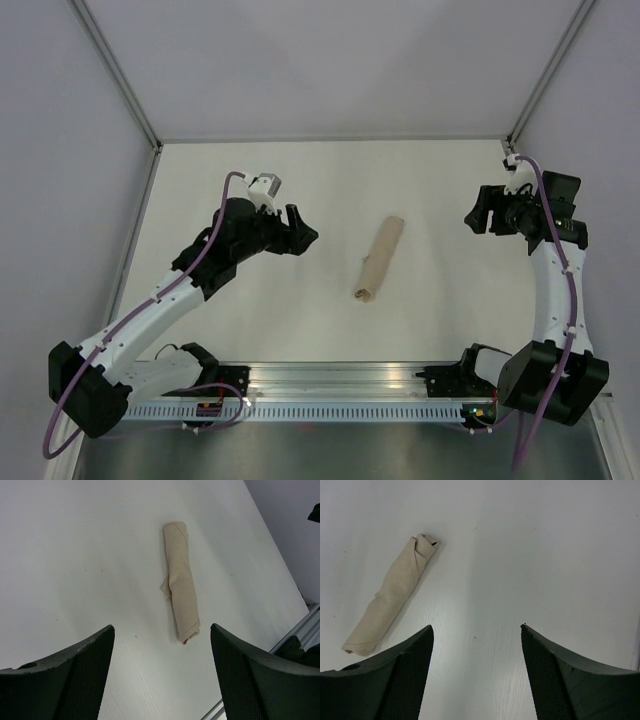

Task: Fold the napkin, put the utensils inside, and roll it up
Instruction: Roll the napkin with the utensil

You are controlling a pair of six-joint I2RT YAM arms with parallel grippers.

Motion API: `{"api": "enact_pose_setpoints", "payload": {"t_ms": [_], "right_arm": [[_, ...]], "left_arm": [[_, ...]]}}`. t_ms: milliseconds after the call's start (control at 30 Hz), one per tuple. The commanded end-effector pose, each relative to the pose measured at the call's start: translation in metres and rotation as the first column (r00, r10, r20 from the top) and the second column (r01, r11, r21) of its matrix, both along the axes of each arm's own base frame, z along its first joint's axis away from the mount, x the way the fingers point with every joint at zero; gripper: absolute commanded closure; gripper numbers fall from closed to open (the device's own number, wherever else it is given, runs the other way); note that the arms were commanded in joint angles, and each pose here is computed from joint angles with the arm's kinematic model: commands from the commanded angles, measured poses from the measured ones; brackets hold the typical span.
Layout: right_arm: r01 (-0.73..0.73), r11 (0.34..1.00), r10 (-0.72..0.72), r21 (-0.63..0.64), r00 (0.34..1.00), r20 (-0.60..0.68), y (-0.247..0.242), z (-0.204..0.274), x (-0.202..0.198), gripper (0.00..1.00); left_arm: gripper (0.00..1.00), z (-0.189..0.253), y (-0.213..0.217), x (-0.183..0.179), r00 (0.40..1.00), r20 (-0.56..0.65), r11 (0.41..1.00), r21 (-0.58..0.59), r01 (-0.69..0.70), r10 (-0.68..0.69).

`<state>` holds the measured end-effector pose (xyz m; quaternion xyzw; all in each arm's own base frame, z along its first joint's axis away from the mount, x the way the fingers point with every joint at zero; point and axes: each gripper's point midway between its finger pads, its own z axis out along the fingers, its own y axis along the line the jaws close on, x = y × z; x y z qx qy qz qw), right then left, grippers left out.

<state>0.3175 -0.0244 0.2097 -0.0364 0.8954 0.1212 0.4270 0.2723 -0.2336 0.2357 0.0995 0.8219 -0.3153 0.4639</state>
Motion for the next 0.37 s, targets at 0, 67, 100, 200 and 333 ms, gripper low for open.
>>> {"api": "enact_pose_setpoints", "payload": {"t_ms": [0,67,100,200,333], "right_arm": [[0.041,0.998,-0.037,-0.045,0.996,0.08,-0.0108,0.0124,0.0055,0.24],[0.041,0.998,-0.037,-0.047,0.996,0.087,-0.0112,0.0131,0.0065,0.23],[0.038,0.998,-0.034,-0.045,0.996,0.082,-0.0106,0.0109,0.0061,0.23],[0.033,0.998,-0.029,-0.045,0.997,0.078,-0.0107,0.007,0.0074,0.23],[0.035,0.998,-0.03,-0.054,0.995,0.098,-0.0118,0.0093,0.0089,0.2]], "left_arm": [[0.18,-0.0047,-0.0012,-0.0071,0.998,0.014,0.997,0.034,0.065,-0.065],[0.18,-0.0054,-0.002,-0.0071,0.997,0.014,0.997,0.034,0.071,-0.072],[0.18,-0.006,-0.0029,-0.0072,0.997,0.013,0.997,0.034,0.075,-0.075],[0.18,-0.0074,-0.0041,-0.0076,0.996,0.012,0.996,0.034,0.083,-0.083],[0.18,-0.0069,-0.0047,-0.0093,0.996,0.015,0.995,0.032,0.092,-0.093]]}}
